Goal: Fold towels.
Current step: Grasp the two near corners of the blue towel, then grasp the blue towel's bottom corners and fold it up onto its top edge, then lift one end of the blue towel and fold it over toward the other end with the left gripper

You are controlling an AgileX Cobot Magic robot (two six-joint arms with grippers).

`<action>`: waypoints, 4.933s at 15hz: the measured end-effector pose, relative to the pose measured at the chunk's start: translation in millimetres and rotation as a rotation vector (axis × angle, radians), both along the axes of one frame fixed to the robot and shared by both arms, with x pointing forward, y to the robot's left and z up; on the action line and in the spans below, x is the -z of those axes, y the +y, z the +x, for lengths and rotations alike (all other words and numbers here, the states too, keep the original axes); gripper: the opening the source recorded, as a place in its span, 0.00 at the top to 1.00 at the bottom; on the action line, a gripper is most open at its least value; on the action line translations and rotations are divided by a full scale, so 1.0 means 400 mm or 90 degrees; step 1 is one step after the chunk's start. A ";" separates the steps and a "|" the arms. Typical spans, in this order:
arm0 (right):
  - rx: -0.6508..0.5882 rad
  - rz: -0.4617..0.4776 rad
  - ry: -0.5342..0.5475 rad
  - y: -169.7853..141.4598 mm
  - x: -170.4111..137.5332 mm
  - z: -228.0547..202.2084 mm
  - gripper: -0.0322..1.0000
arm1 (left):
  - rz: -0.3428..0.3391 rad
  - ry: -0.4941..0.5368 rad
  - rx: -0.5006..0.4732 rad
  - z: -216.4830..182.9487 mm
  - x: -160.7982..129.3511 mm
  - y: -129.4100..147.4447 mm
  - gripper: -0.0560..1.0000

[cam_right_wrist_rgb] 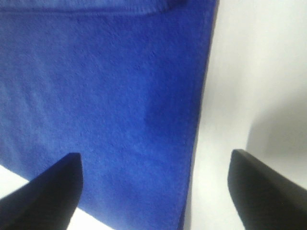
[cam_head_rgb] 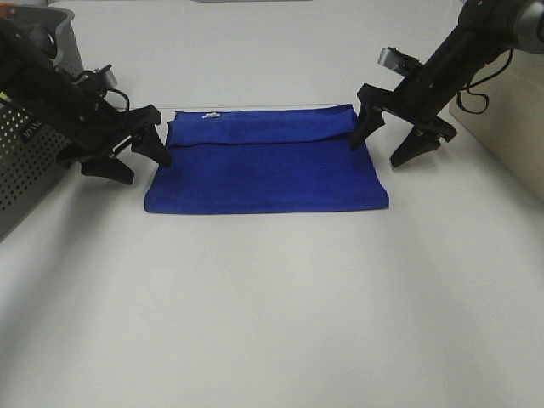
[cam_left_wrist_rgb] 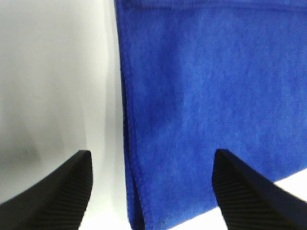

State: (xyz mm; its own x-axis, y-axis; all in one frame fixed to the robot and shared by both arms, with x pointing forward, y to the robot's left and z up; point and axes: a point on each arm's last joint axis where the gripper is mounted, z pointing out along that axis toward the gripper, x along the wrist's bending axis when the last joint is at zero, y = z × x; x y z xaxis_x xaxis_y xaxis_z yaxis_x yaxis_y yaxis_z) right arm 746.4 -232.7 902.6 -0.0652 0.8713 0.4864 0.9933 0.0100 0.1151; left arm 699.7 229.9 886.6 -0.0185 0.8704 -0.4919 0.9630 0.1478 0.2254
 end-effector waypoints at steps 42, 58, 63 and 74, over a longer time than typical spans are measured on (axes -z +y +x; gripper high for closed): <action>0.022 0.018 0.023 0.025 -0.061 -0.312 0.97 | 0.027 0.010 0.013 -0.274 -0.098 -0.113 0.93; 0.074 -0.011 -0.090 0.027 0.005 -0.078 0.97 | 0.078 -0.170 -0.115 -0.073 -0.034 -0.110 0.93; 0.061 -0.003 -0.064 0.030 0.007 -0.087 0.31 | 0.079 -0.176 -0.118 -0.070 -0.035 -0.109 0.40; 0.005 -0.028 -0.061 0.024 -0.082 -0.117 0.16 | 0.090 -0.124 -0.088 -0.062 -0.026 -0.071 0.18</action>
